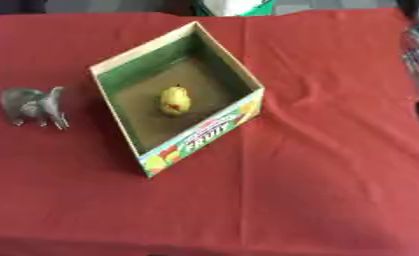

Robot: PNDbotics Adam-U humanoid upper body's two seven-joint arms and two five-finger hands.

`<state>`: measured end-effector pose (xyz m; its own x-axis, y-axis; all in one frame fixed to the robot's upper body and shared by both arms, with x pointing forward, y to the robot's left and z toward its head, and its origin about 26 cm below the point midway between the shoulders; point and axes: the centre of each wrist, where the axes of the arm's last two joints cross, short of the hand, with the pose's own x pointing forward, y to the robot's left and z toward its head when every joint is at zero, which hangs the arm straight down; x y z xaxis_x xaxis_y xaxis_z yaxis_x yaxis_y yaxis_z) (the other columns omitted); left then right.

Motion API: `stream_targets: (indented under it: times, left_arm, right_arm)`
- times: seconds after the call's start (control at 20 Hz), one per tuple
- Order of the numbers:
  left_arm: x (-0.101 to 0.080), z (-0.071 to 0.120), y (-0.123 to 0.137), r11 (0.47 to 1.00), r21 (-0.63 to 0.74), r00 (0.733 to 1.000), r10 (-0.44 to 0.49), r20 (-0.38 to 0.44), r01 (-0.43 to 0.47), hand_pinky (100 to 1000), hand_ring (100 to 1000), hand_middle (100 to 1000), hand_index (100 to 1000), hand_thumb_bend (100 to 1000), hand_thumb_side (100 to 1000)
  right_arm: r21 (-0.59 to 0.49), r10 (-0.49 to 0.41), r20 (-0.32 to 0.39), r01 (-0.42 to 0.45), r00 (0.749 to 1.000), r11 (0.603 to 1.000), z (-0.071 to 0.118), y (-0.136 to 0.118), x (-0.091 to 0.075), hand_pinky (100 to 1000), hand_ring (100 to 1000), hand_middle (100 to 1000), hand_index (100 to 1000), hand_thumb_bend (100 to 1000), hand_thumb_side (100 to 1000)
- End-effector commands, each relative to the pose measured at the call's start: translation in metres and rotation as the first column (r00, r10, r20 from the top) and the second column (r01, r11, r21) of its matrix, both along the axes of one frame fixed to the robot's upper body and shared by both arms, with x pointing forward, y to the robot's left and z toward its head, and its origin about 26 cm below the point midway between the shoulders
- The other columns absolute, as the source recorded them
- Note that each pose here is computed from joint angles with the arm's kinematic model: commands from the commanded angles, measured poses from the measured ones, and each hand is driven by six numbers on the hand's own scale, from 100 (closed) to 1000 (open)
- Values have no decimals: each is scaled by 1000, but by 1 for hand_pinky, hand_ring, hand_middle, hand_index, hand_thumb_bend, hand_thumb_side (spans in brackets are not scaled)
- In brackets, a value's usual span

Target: Pick up objects on the table and place them in the box.

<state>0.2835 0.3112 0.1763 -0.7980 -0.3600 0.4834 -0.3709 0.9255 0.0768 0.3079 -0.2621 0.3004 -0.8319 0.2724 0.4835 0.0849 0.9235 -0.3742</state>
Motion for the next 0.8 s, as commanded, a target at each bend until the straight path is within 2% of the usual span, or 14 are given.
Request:
stream_targets:
  times: [0.05, 0.45, 0.8]
  left_arm:
    - [-1, 12, 2, 999, 44, 999, 5, 33, -6, 640, 648, 703, 806, 100, 800]
    - [1, 22, 5, 993, 109, 997, 29, 72, -36, 641, 653, 705, 811, 100, 766]
    - [0, 38, 15, 958, 246, 988, 132, 77, -147, 645, 664, 715, 829, 100, 725]
  right_arm:
    - [23, -16, 86, 14, 996, 1000, 5, -8, -6, 777, 819, 800, 936, 100, 991]
    - [65, -32, 122, 24, 992, 998, -13, -15, -6, 781, 812, 791, 926, 100, 947]
    - [68, -35, 127, 27, 991, 997, -18, -17, -6, 780, 810, 789, 918, 100, 943]
